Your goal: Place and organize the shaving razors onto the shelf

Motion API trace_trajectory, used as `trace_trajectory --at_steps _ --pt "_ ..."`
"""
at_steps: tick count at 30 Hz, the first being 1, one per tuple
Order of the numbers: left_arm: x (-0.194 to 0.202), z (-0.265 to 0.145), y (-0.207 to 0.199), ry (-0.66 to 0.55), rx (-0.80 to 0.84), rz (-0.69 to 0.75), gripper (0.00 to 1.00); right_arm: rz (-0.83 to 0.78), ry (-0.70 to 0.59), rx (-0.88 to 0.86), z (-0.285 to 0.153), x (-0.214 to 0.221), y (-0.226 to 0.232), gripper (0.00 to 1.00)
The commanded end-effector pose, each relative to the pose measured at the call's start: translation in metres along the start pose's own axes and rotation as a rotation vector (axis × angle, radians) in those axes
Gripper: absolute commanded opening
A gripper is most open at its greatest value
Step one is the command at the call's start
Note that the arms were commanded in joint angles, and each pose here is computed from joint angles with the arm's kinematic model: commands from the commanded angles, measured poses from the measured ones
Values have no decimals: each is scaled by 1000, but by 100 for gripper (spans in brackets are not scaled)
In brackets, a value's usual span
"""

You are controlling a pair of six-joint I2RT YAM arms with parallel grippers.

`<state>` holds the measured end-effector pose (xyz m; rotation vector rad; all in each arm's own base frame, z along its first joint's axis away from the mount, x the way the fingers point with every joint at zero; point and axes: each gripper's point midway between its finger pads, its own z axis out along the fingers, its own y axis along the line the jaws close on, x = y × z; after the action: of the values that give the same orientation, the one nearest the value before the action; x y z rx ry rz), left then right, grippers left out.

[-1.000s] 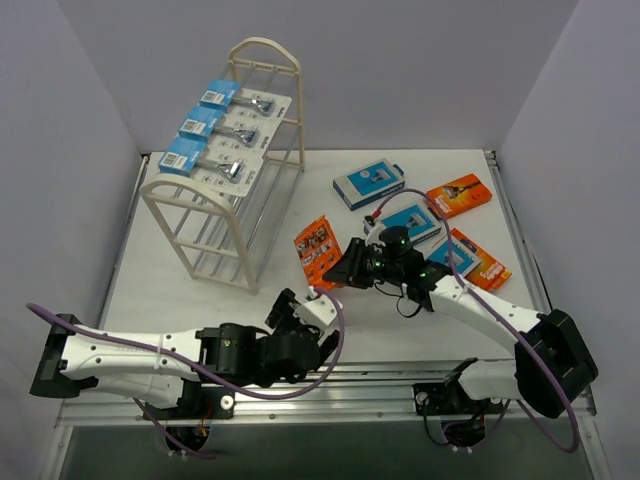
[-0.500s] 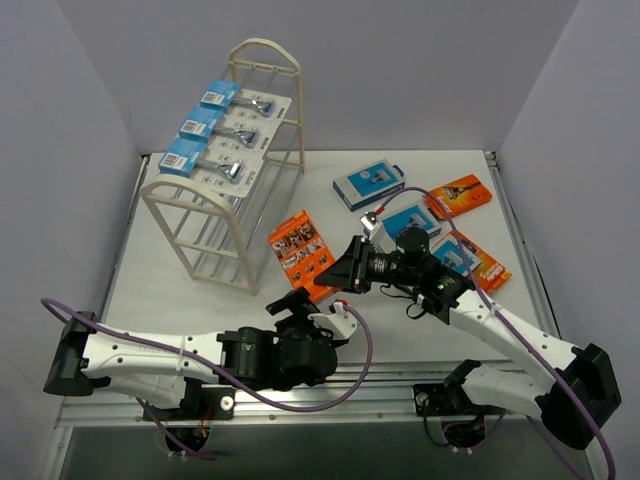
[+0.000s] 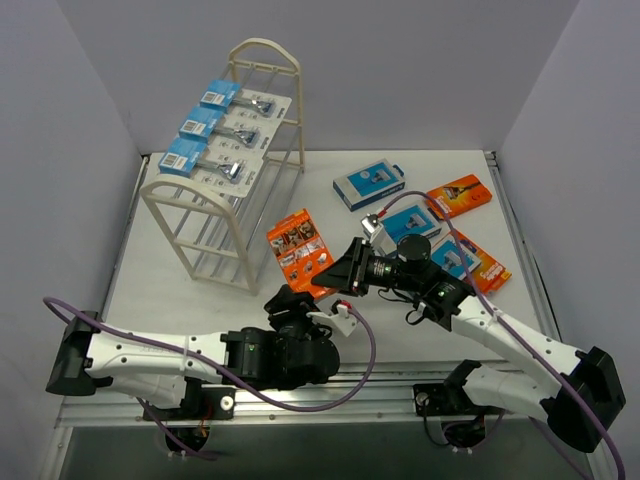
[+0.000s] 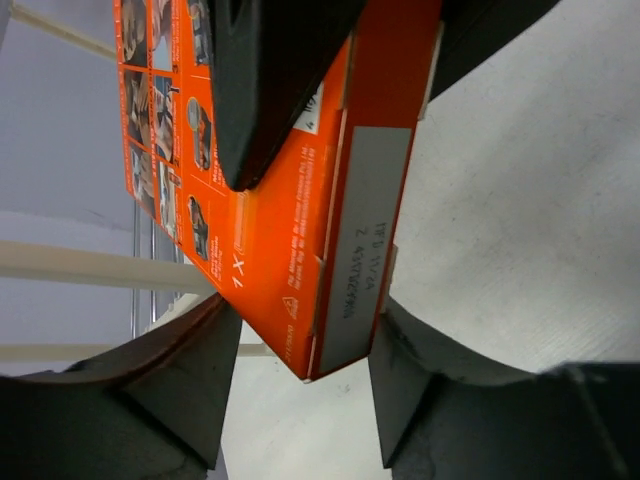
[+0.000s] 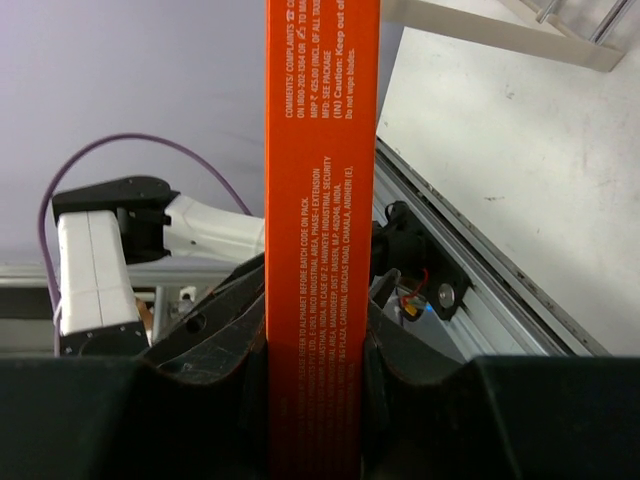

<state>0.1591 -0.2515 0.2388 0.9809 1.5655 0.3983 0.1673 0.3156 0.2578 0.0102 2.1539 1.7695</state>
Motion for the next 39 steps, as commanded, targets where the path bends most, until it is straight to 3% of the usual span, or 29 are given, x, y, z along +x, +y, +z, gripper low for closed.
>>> trace_trajectory --at_steps 1,6,7,10,19,20,21,24,30,35,39 --pt "-37 -4 17 -63 -51 -99 54 -7 144 -45 -2 38 4 0" --pt "-39 -4 22 -72 -75 -95 29 7 150 -40 0 41 -4 0" --pt "-39 -4 22 -72 -77 -92 19 7 152 -41 0 41 -5 0" --pt "-38 -3 21 -71 -75 -89 3 12 154 -45 1 42 -6 0" --pt "-29 -3 14 -67 -45 -93 2 27 140 -69 5 40 -8 8" --pt "-28 -2 11 -65 -31 -88 2 28 139 -68 5 39 -9 11" --pt "-27 -1 6 -59 -25 -90 2 22 133 -72 6 38 -9 21" --pt "-19 3 -9 -33 2 -71 2 21 114 -83 7 34 -7 23" --pt "-11 6 -29 -1 33 -75 2 42 53 -107 3 18 -3 53" --pt "-9 7 -34 5 42 -67 2 57 5 -139 -9 5 0 59" --pt "-8 7 -37 7 60 -65 2 70 -34 -166 -23 -6 2 78"
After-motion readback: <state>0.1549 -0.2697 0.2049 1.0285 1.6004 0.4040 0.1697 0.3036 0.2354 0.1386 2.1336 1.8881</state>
